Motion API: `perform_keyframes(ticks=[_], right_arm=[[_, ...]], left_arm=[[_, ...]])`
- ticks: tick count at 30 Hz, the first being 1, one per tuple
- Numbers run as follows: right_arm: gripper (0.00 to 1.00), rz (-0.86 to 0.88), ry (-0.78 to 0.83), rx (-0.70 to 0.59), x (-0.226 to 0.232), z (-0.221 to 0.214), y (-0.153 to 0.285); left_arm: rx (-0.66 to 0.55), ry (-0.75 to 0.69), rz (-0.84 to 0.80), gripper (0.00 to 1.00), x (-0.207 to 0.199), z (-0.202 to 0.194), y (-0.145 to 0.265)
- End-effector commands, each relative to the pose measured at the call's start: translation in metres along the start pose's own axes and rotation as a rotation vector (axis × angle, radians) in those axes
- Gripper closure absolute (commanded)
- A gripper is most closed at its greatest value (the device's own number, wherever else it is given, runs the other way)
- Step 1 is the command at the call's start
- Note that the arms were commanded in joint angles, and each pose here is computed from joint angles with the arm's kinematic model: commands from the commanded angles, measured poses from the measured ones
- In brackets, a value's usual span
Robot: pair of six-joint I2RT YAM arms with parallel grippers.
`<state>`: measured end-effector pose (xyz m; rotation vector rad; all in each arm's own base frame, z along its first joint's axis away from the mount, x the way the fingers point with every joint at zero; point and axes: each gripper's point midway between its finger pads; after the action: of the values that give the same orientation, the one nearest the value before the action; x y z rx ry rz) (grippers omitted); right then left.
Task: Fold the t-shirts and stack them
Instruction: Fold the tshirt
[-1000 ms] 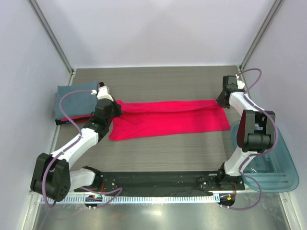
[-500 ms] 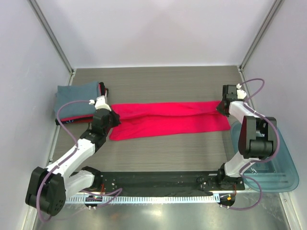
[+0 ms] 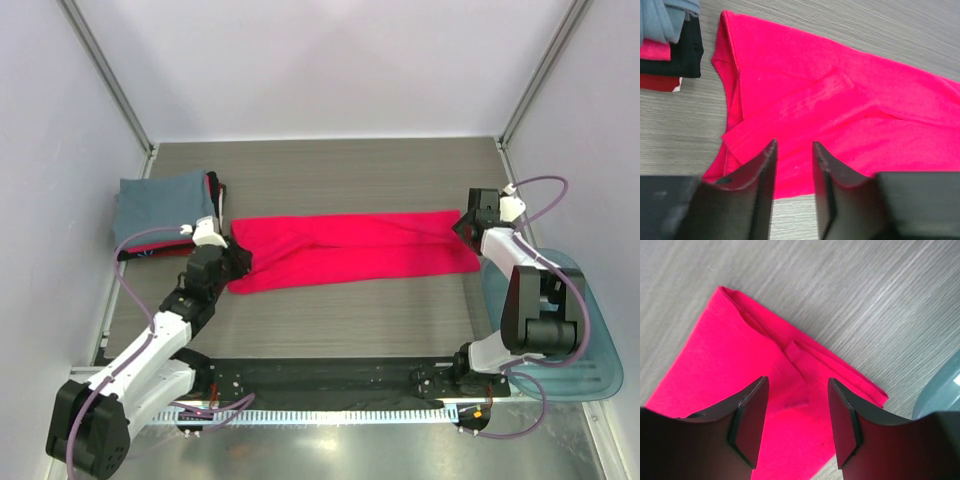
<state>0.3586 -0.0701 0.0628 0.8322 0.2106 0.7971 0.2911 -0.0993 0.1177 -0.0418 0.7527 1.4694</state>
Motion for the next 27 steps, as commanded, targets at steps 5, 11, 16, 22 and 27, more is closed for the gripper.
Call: perform_keyframes(ticks=[5, 11, 16, 22, 27], right_arm=[[0.51, 0.102, -0.033, -0.088, 0.021, 0.029, 0.01], [0.5, 0.102, -0.031, -0.067, 0.024, 0.024, 0.002], [0.56, 0.136, 0.031, -0.047, 0.043, 0.034, -0.012], [0.57, 0.17, 0.091, -0.014, 0.063, 0.038, -0.029], [0.58, 0.114, 0.126, -0.003, 0.059, 0.035, -0.049]], left_arm=[[-0.026, 0.01, -0.056, 0.57, -0.014, 0.011, 0.004], [0.039, -0.003, -0.065, 0.44, -0.029, 0.013, -0.007], [0.108, -0.057, -0.109, 0.38, -0.05, 0.009, -0.022], [0.14, -0.244, -0.213, 0.36, -0.107, 0.003, -0.033], [0.234, -0.401, -0.227, 0.35, -0.133, -0.026, -0.052]])
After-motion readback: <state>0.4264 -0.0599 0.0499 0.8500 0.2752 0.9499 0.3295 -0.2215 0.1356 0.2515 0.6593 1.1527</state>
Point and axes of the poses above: each gripper's point midway between its finger pads, its own y axis back along the fingers, its own x axis along the line the jaws close on, z = x × y, and after that the axes turned 5 degrees about y, right-handed
